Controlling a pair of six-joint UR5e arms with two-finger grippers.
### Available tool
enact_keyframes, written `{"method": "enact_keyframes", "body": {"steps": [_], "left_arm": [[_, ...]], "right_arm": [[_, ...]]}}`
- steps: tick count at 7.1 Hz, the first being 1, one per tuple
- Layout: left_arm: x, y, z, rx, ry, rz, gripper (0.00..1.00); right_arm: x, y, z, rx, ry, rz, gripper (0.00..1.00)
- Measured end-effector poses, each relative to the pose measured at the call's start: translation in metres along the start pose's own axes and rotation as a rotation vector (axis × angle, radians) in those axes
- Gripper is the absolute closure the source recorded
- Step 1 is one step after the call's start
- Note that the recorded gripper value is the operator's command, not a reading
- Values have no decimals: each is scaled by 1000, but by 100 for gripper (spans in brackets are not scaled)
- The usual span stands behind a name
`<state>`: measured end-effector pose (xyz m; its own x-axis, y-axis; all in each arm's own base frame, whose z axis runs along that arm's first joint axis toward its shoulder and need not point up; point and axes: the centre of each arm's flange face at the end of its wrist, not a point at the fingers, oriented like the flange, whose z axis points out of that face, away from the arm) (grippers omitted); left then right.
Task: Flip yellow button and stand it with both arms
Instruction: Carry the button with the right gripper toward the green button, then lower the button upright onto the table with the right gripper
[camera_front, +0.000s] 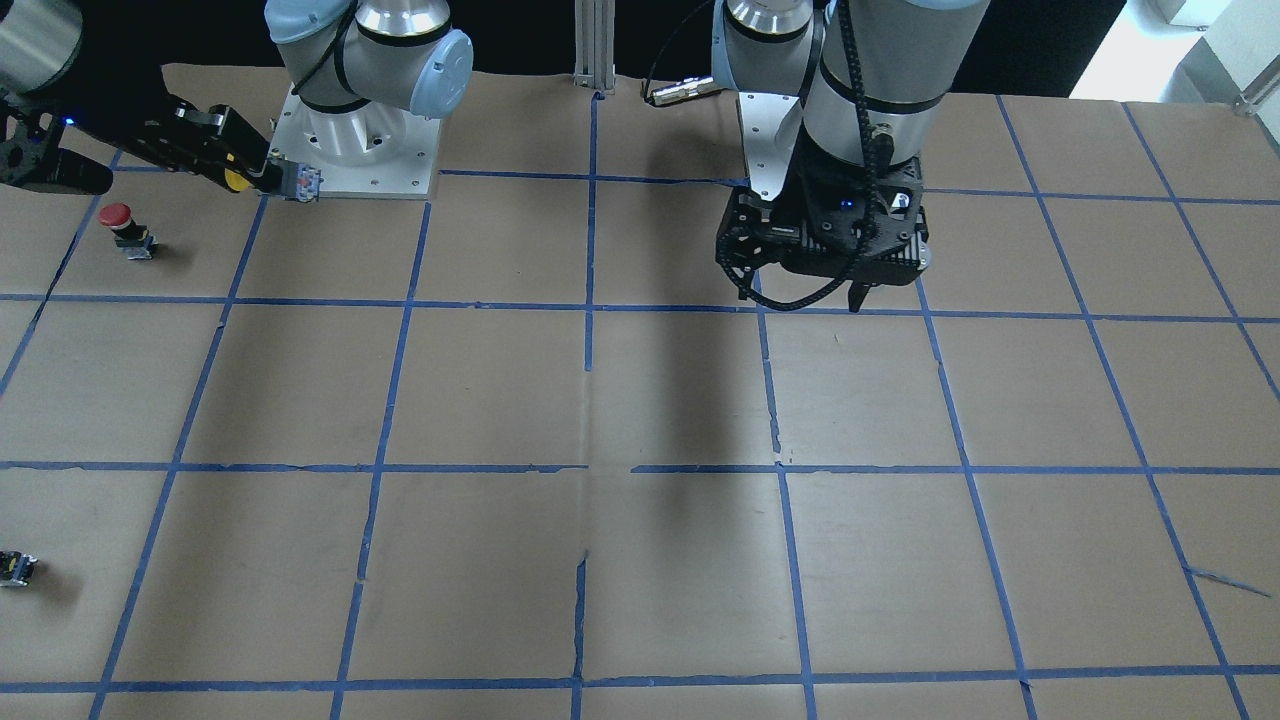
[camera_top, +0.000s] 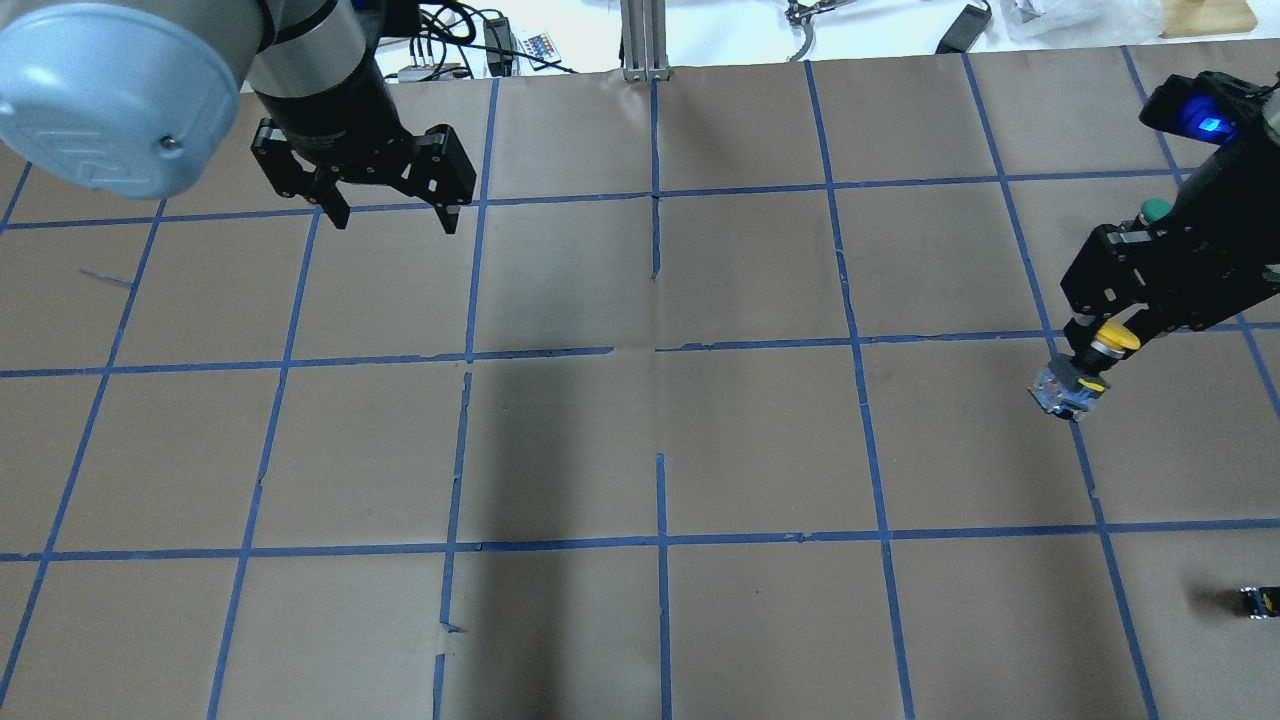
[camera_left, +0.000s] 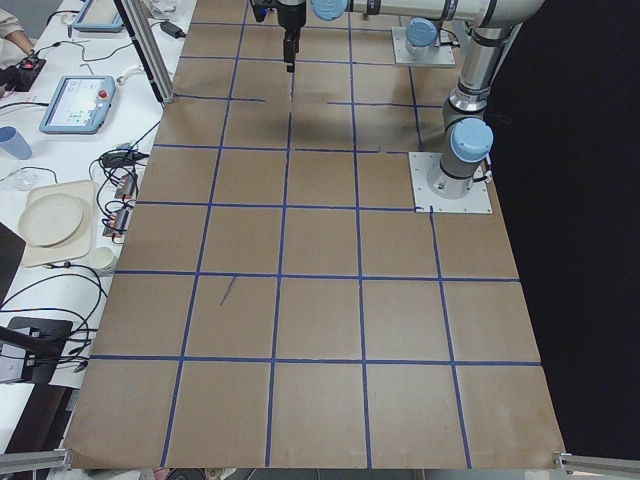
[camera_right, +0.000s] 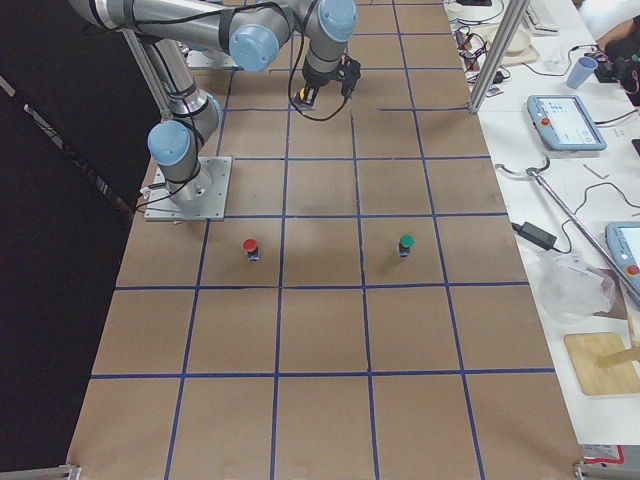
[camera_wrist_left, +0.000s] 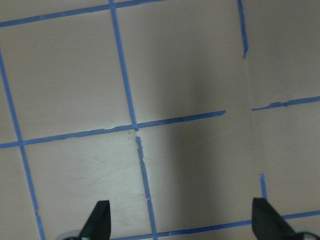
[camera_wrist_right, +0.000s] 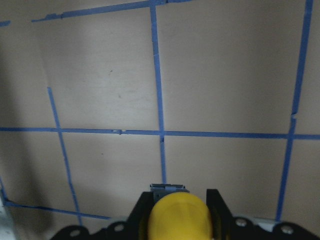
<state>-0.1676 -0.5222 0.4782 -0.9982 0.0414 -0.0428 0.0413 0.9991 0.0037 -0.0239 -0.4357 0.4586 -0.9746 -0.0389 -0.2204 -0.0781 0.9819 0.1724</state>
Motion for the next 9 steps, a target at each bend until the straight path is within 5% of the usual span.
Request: {"method": "enact_keyframes", "body": {"steps": [3, 7, 9], "left_arm": [[9, -1, 3, -15, 55, -137, 0], [23, 11, -6, 6, 42, -117, 0], [24, 7, -1, -1, 34, -114, 0]], "right_arm": [[48, -11, 19, 79, 200, -449, 92], [139, -1, 54, 193, 288, -945, 92], [177, -21, 78, 211, 336, -1188, 92]]}}
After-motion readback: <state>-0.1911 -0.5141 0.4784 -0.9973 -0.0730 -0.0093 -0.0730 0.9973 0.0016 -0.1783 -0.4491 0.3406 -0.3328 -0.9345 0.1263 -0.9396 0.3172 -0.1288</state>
